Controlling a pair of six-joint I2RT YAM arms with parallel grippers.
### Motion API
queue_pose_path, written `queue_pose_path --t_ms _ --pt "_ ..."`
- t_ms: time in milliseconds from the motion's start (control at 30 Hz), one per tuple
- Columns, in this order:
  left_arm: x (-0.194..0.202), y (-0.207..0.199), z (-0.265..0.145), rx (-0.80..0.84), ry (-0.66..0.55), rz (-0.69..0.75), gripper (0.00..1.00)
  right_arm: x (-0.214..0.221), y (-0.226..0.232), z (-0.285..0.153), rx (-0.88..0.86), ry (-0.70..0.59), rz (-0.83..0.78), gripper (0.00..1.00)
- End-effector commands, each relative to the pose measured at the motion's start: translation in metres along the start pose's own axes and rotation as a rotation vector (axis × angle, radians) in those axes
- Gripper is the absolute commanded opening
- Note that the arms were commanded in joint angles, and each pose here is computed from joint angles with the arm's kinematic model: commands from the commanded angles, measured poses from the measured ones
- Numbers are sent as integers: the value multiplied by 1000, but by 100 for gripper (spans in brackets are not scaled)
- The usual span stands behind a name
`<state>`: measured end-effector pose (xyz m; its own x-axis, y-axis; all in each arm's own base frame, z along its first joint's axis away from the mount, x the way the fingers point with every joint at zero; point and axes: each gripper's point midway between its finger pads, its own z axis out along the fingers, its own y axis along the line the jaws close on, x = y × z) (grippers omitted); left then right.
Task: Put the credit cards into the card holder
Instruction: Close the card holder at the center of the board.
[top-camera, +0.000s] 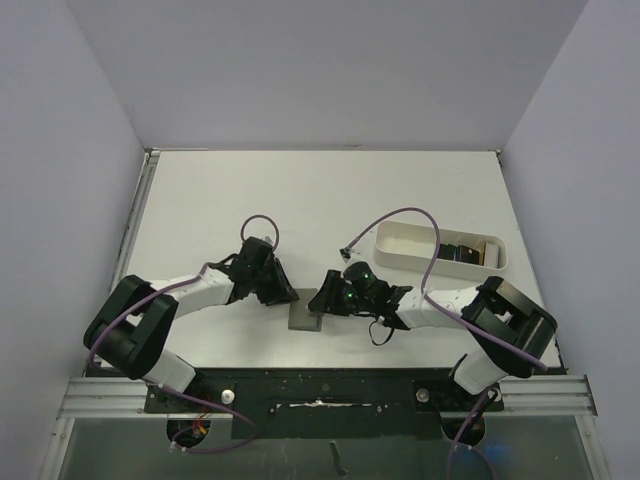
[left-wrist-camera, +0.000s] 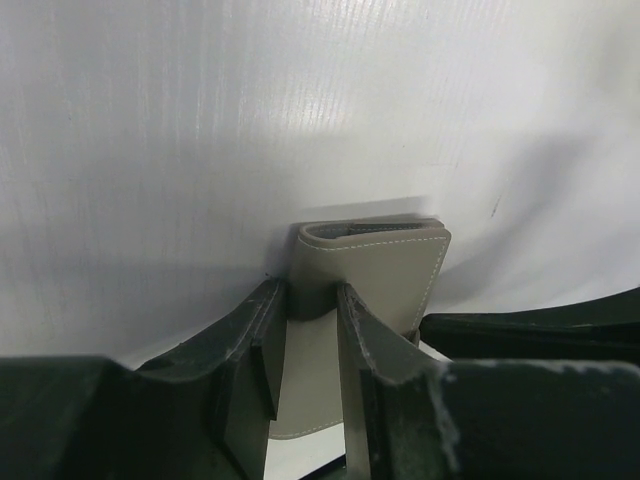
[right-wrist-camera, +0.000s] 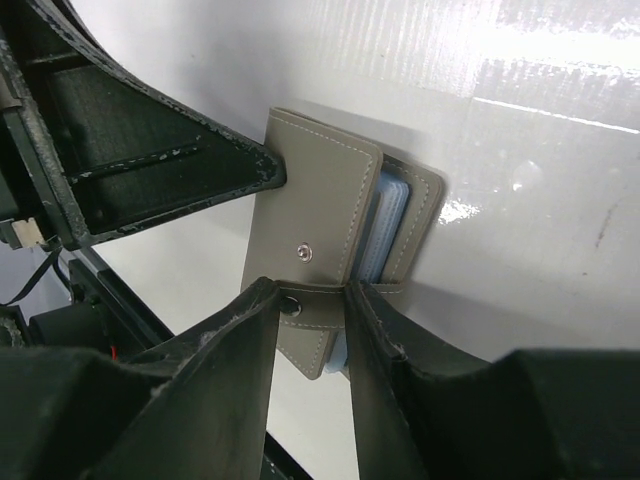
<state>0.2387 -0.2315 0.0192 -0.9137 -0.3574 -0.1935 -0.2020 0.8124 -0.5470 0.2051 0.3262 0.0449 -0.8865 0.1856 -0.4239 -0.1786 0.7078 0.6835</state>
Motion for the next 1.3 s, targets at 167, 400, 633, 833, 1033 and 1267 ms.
queue_pose_path --t_ms 167,400,633,833,1033,1267 --pt "32 -10 -5 137 83 -61 26 -7 -1 3 51 -11 -18 27" --pt "48 -18 -11 195 98 -67 28 -7 -10 2 88 -22 -25 24" --pt "55 -17 -8 237 104 -105 26 -19 -15 -4 114 -53 -40 25" --pt "57 0 3 153 102 -103 24 -23 -14 -20 175 -46 -92 35" --pt "52 4 2 108 74 -79 22 -8 -17 -32 187 -11 -86 36" --pt "53 6 5 86 77 -62 22 -4 -15 -38 180 -15 -81 33"
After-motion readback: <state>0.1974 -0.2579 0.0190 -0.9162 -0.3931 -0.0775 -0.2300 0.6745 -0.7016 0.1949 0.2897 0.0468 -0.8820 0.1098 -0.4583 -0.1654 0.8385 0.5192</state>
